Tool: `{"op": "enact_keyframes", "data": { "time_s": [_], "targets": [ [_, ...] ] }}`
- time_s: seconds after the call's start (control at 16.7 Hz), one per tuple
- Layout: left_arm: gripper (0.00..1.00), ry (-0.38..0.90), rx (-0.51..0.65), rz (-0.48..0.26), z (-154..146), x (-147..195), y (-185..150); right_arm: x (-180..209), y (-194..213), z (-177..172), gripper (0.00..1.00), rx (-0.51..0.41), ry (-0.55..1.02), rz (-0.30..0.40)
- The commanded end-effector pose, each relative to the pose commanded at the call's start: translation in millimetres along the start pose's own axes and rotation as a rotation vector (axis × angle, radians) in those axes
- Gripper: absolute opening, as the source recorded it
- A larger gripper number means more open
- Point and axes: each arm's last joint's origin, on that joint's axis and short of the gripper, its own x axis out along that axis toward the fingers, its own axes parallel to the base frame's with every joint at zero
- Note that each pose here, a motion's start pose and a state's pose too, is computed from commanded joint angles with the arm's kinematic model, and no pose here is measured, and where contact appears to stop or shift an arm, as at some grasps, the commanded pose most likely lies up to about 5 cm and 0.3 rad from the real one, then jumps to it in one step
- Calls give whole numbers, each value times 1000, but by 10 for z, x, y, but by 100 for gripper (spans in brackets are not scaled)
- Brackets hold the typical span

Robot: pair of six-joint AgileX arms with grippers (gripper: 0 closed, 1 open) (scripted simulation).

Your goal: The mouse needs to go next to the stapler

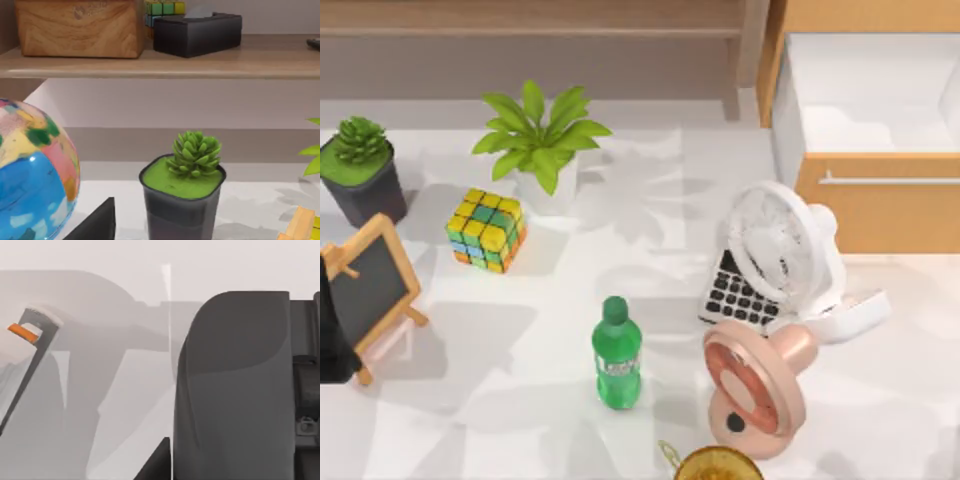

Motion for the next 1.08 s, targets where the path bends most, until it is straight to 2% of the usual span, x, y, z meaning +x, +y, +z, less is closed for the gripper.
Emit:
{"op": "enact_keyframes", "data": {
  "time_s": [0.18, 1.08],
  "targets": [
    [100, 0, 0, 0, 0, 0, 0, 50, -4, -98, 0, 7, -9, -6],
    [100, 0, 0, 0, 0, 0, 0, 89, -28, -35, 0, -24, -9, 14]
  ]
}}
